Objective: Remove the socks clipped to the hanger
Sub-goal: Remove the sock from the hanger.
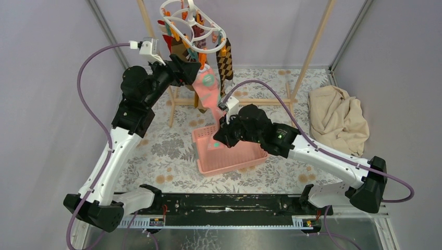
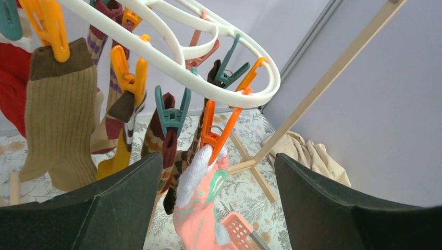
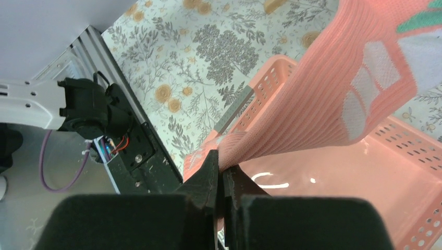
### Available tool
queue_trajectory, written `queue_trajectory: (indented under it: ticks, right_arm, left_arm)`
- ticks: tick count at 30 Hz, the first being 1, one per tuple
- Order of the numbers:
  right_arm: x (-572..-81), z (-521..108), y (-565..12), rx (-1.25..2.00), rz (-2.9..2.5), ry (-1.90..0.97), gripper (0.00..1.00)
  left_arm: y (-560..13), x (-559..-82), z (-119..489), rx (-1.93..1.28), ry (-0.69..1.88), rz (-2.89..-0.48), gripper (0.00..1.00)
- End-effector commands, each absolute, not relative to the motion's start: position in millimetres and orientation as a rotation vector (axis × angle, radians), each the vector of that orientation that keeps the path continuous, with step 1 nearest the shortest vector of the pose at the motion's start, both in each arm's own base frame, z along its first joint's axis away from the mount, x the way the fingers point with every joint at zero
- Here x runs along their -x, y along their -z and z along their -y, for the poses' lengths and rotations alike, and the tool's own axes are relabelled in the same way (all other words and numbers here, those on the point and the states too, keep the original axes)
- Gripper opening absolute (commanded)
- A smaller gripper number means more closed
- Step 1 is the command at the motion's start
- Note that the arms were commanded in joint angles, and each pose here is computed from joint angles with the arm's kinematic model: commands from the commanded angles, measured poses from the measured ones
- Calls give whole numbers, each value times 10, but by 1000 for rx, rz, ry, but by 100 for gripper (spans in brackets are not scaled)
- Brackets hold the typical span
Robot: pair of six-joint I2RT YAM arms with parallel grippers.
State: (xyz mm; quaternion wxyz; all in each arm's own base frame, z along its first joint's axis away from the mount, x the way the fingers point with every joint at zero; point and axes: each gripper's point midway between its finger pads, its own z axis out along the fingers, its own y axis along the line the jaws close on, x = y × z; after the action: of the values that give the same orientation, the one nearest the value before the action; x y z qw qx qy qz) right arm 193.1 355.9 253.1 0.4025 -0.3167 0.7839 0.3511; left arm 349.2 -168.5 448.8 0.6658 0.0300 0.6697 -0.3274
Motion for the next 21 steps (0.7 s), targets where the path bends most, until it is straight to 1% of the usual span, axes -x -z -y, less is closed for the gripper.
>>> queue_trajectory:
  ticks: [1, 9, 16, 18, 21]
  right_arm:
    - [-1777, -3593, -2864, 841, -1932, -976, 0]
    - [-1638, -3473, -2908, 906, -1981, -946, 0]
    - [-1610, -3386, -2968, 911, -1979, -927, 0]
    - [-1602, -3382, -2977, 911, -1977, -931, 0]
    - [-1595, -3378, -2984, 912, -1976, -934, 0]
  left_arm:
    - [-4633, -3474, 1812, -163, 767, -1452, 85]
    - [-4637, -3493, 1938, -239, 790, -1502, 84]
    - [-4641, -3544, 1922, -241, 763, -1514, 84]
    - [-4631, -3555, 1921, -243, 758, -1516, 82]
    - [-4612, -3563, 1919, -252, 747, -1523, 76]
